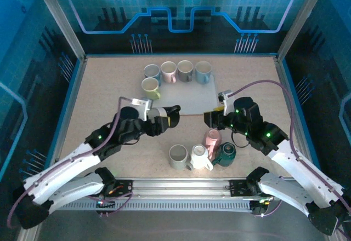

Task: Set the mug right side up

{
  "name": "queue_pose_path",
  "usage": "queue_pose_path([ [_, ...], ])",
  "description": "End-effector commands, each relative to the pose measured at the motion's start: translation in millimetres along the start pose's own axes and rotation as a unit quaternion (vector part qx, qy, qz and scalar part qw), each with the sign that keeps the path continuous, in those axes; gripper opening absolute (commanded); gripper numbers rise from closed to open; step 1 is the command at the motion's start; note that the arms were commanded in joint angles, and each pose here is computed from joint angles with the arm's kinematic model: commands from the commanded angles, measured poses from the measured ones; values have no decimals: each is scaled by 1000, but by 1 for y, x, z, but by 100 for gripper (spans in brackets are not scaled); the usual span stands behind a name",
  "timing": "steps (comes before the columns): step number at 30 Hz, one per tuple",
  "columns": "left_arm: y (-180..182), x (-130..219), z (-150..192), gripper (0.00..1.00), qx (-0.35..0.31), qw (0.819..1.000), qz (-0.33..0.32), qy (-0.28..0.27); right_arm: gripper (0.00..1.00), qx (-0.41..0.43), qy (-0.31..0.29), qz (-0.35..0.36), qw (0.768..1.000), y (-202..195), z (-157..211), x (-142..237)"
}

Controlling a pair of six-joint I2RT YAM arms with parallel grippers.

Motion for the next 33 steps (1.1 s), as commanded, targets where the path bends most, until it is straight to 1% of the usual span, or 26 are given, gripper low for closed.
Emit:
queue_pose_path([
  [1,-45,24,-40,48,67,983,142,-94,54,-24,-17,-51,998,15,-7,-7],
  [5,-50,41,-51,49,100,966,193,-136,54,-45,-22,-91,995,26,-8,-12],
  [7,-54,50,-56,49,115,955,222,-157,55,-53,-27,-134,989,38,-8,-14],
  [9,-61,56,-57,49,114,946,254,-164,56,-63,-26,-160,985,46,-9,-16],
  [12,-69,57,-53,49,81,948,266,-152,57,-82,-20,-185,979,53,-14,-18],
  [15,-78,64,-51,50,6,952,267,-152,57,-95,-9,-218,971,65,-21,-16],
  [17,-77,71,-55,50,-39,953,249,-170,57,-131,7,-215,968,63,-24,-16],
  [19,-79,82,-57,46,-103,940,252,-205,54,-193,33,-197,961,54,-23,-16],
  [20,-80,88,-58,46,-124,934,251,-221,53,-224,49,-196,953,51,-20,-16],
  [22,-87,100,-55,40,-207,909,261,-249,49,-300,75,-203,929,45,-18,-15],
  [23,-88,104,-54,40,-234,901,259,-257,48,-325,85,-215,917,46,-20,-13],
  [25,-90,110,-50,39,-286,884,255,-268,48,-372,117,-255,885,53,-21,-11],
  [27,-92,113,-47,38,-325,871,252,-270,48,-398,145,-296,856,64,-23,-9],
  [28,-94,113,-45,36,-344,865,251,-266,49,-406,158,-306,847,69,-22,-7],
  [30,-94,114,-46,34,-375,858,235,-260,51,-403,172,-314,842,74,-21,0],
  [33,-93,120,-49,33,-423,841,208,-266,53,-402,183,-327,836,80,-20,9],
])
Point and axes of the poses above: each hand's point on the last joint's axis, 136 mm out from that joint toward the fingers, its own x axis back along the fingers, its own y axis along the line the jaws close on, z = x × y, the point moved 1 cm from there along x, back along the fingers, and after that the axes turned 7 degrees about x, right-handed, at the moved point
